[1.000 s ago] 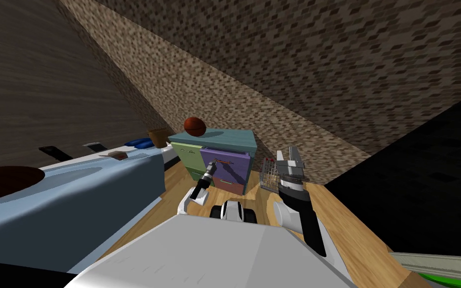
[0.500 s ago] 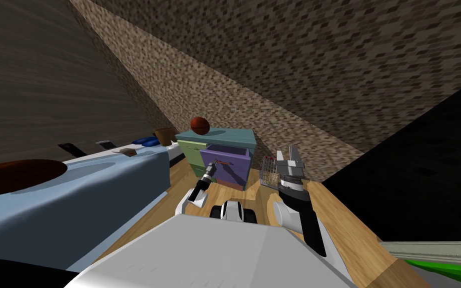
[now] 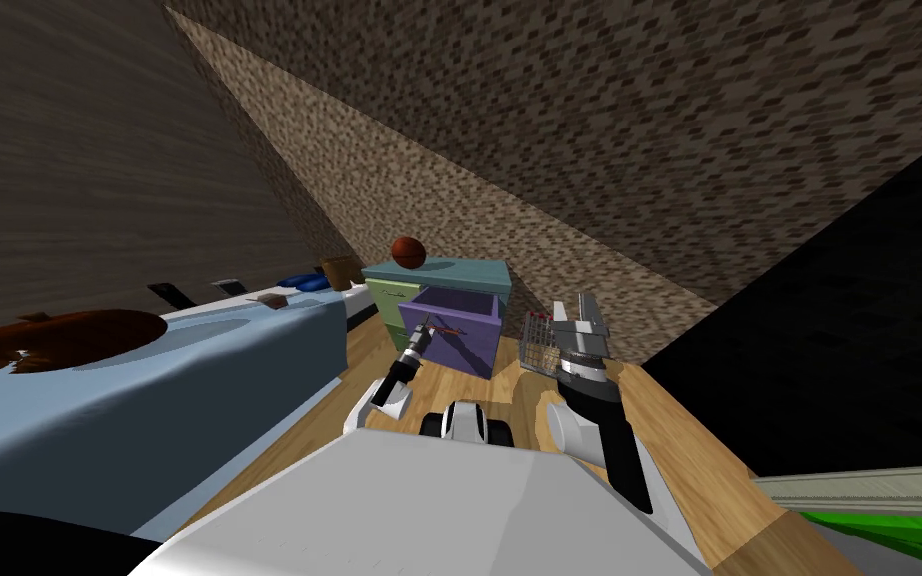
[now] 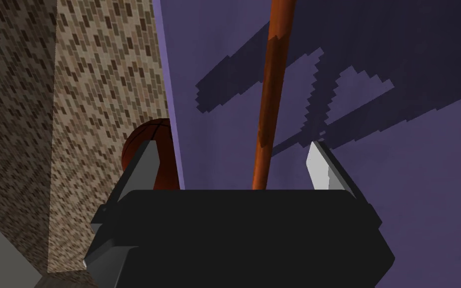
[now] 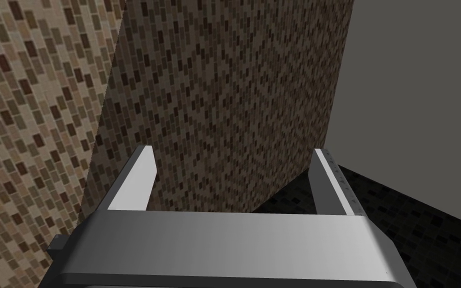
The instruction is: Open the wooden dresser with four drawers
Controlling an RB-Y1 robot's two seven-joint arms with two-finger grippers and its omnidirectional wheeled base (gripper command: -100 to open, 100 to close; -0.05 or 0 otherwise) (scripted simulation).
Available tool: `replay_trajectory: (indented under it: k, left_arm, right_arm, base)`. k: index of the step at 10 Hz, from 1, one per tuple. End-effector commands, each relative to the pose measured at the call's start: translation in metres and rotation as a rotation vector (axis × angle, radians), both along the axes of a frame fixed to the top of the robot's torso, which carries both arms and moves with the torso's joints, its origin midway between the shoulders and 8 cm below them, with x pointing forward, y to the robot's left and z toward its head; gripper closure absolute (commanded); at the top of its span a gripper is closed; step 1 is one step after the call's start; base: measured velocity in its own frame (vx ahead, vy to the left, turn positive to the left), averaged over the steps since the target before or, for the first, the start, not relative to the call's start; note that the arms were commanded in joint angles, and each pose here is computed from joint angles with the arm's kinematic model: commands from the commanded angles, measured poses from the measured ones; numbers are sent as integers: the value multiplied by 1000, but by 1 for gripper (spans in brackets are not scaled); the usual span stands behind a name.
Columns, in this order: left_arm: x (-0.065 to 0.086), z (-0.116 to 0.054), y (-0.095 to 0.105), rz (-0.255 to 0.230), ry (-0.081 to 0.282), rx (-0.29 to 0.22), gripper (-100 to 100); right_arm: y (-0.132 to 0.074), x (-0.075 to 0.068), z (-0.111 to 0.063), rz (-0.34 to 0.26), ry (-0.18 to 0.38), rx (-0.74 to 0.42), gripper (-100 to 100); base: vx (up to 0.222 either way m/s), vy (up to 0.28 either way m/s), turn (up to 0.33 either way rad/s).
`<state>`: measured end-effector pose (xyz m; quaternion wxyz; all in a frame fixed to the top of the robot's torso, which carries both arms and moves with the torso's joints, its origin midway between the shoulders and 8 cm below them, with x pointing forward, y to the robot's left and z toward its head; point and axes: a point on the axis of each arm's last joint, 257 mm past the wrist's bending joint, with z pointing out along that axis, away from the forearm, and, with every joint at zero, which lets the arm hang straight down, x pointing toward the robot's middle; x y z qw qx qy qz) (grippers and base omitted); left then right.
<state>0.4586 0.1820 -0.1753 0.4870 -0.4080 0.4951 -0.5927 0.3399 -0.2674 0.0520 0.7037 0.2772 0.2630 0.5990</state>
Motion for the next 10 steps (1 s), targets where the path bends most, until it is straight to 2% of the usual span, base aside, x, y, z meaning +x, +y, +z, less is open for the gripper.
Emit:
replay_trajectory:
  k: [1,6,7,8,10]
  left_arm:
    - [-3,16,0,-3,1,-1,-100]
    - [-12,43,0,-10,1,-3,-100]
    - [-10,35,1,-8,10,-1,-100]
    - [-10,34,1,-8,14,-1,0]
    - [-10,33,2,-7,18,0,0]
  right_arm:
    - [0,0,0,0,0,0,0]
    - [0,0,0,0,0,0,0]
    - [0,0,0,0,0,0,0]
    - [0,0,0,0,0,0,0]
    - [0,0,0,0,0,0,0]
  base:
    - [27,-13,14]
    - [19,-7,9]
    - [8,-4,1]
    - [0,0,0]
    - [0,0,0]
